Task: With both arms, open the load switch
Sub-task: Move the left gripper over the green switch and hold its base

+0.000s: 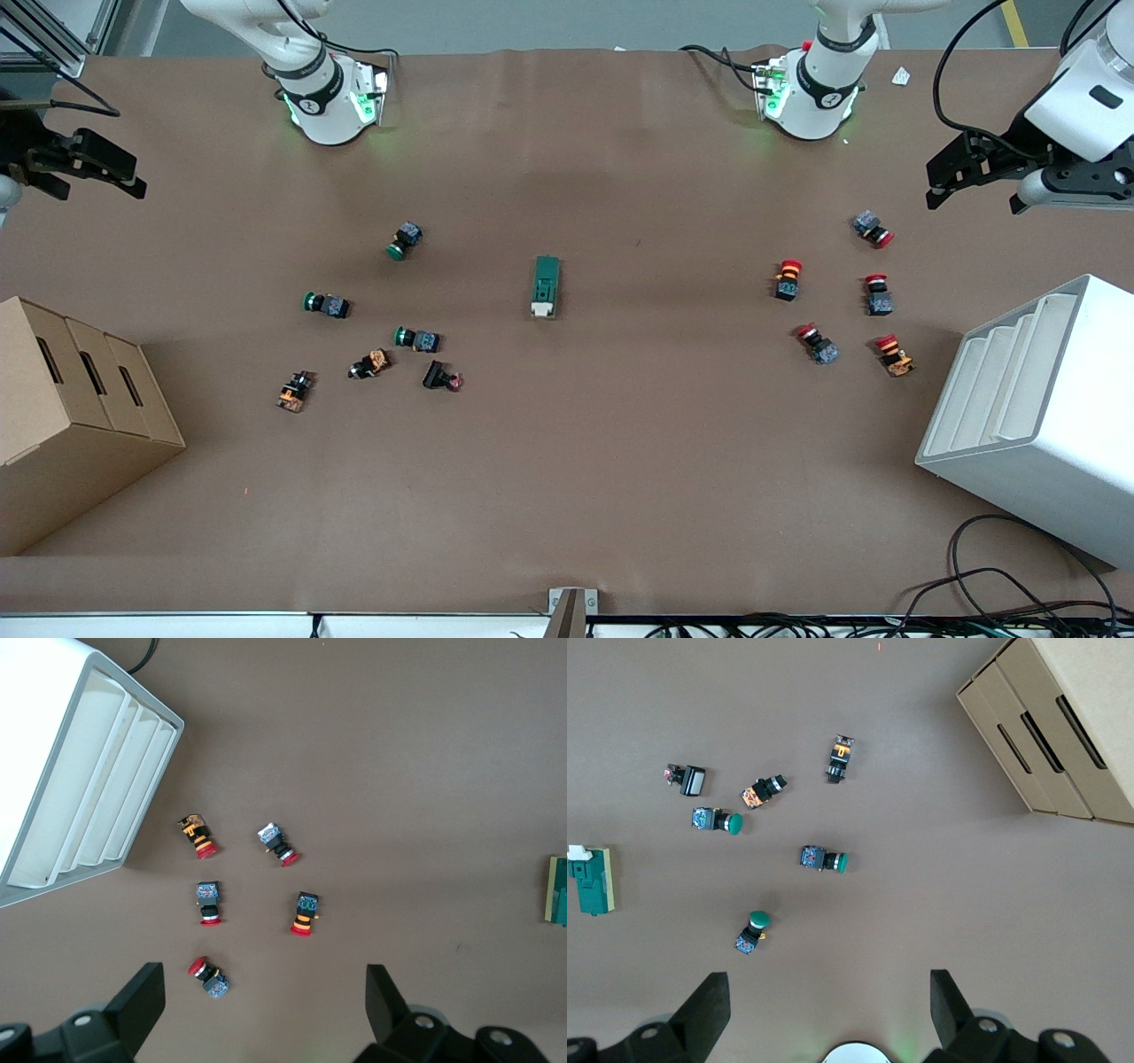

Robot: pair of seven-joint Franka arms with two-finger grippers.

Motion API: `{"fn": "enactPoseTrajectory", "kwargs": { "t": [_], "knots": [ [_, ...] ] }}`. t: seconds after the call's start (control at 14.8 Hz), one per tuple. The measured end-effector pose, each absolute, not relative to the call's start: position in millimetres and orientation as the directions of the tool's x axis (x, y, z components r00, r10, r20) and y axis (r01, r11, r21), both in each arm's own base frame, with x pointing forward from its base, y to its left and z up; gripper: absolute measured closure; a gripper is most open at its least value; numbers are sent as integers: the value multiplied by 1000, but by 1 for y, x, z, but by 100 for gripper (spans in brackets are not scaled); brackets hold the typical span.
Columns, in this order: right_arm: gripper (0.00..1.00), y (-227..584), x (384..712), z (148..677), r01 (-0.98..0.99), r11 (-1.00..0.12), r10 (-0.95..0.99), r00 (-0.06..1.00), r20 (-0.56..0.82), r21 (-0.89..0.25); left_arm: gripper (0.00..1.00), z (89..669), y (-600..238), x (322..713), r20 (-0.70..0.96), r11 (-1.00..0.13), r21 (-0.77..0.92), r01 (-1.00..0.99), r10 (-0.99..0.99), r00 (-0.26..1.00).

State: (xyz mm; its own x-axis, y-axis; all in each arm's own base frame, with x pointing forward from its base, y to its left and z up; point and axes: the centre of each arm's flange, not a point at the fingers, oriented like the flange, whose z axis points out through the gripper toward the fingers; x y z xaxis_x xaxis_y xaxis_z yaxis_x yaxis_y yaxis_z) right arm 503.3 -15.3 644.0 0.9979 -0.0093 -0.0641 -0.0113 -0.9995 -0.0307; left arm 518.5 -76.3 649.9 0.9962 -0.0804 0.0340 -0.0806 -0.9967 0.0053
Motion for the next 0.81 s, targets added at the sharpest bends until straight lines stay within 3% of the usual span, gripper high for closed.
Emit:
{"fn": "enactPoseTrajectory", "kwargs": {
  "t": [0.47,0.81],
  "knots": [
    [0,-14,503,644,-9,-999,-7,998,-64,-31,0,650,-87,524,37,-995,7,-98,-98,995],
    [0,-13,503,645,-7,-1000,-5,998,-61,-30,0,601,-203,536,34,-997,39,-61,-59,998]
  ]
}}
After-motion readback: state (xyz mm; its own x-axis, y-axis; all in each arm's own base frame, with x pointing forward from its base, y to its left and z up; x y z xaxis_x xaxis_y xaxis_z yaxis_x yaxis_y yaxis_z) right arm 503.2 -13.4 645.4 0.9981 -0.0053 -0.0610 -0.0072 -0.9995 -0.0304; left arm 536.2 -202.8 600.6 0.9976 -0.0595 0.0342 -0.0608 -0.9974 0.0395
